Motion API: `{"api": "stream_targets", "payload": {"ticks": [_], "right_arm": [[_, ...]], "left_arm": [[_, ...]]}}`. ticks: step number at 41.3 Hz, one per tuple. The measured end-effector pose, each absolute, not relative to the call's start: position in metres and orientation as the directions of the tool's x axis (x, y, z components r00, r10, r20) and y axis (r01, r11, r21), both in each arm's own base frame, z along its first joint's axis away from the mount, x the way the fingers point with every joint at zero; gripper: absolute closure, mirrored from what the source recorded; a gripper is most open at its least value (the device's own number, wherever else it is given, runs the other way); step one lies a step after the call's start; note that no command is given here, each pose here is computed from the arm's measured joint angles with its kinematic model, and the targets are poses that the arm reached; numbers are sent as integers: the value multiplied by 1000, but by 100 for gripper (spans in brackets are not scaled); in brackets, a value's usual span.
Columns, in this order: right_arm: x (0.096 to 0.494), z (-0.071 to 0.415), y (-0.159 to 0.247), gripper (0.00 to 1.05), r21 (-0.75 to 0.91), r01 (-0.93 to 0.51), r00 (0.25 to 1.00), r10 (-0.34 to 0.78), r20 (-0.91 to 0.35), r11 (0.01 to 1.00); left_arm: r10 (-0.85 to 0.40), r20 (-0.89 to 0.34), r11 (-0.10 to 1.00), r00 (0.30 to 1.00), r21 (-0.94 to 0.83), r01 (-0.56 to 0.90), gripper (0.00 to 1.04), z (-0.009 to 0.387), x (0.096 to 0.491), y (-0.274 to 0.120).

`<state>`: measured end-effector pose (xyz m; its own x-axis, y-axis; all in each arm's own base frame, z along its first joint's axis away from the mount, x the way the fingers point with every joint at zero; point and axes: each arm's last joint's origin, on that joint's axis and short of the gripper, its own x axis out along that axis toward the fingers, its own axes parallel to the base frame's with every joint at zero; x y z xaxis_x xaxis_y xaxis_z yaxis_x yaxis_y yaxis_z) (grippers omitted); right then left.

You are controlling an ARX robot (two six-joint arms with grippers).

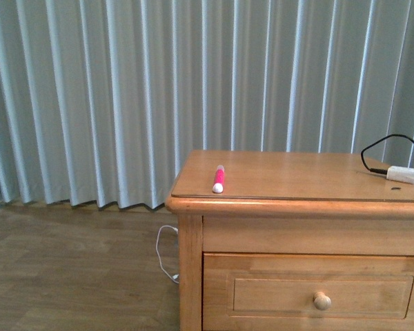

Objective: Place pink marker in drawer with both arms

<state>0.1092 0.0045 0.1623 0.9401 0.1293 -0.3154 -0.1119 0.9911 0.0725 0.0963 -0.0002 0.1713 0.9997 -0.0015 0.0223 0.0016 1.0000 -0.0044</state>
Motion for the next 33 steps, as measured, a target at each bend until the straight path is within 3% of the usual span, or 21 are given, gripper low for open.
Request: {"api": "stream_targets", "payload": {"ticks": [13,22,33], "right_arm": [[199,174,22,9,72,-82,944,101,-314,994],[275,150,59,9,72,-105,921,124,-369,992],[330,113,85,9,22,-72,919,75,-387,997]], "left_arm": [[-2,22,1000,1000,-4,2,6,171,96,0],[-2,22,1000,1000,-4,2,6,171,96,0],[-2,22,1000,1000,-4,2,6,171,96,0]]}}
